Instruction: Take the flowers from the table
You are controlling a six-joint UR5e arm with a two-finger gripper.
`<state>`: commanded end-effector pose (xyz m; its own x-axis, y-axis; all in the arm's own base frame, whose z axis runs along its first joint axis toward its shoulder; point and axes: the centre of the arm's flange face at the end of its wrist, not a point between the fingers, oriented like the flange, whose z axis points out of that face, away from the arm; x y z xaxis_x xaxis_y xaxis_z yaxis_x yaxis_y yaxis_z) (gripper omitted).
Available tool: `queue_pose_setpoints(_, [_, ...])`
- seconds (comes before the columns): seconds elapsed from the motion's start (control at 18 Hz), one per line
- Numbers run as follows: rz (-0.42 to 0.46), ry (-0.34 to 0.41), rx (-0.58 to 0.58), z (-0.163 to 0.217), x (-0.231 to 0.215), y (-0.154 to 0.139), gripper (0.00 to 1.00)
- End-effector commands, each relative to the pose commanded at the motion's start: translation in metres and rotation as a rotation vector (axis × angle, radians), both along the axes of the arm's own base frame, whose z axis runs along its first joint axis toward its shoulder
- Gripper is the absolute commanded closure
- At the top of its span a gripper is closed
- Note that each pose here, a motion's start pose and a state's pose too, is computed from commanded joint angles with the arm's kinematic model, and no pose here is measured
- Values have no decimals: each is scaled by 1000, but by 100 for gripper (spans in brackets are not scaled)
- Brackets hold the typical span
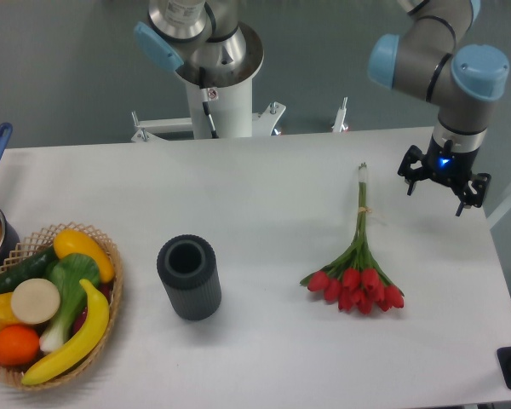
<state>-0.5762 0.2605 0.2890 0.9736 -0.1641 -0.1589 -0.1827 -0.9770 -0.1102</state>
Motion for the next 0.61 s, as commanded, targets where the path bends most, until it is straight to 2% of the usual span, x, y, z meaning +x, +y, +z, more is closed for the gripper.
queue_pose_setpoints(0.17, [1,-1,3,3,0,0,0])
queue_pose_setpoints(0.61, [26,-82,78,-21,12,-8,0])
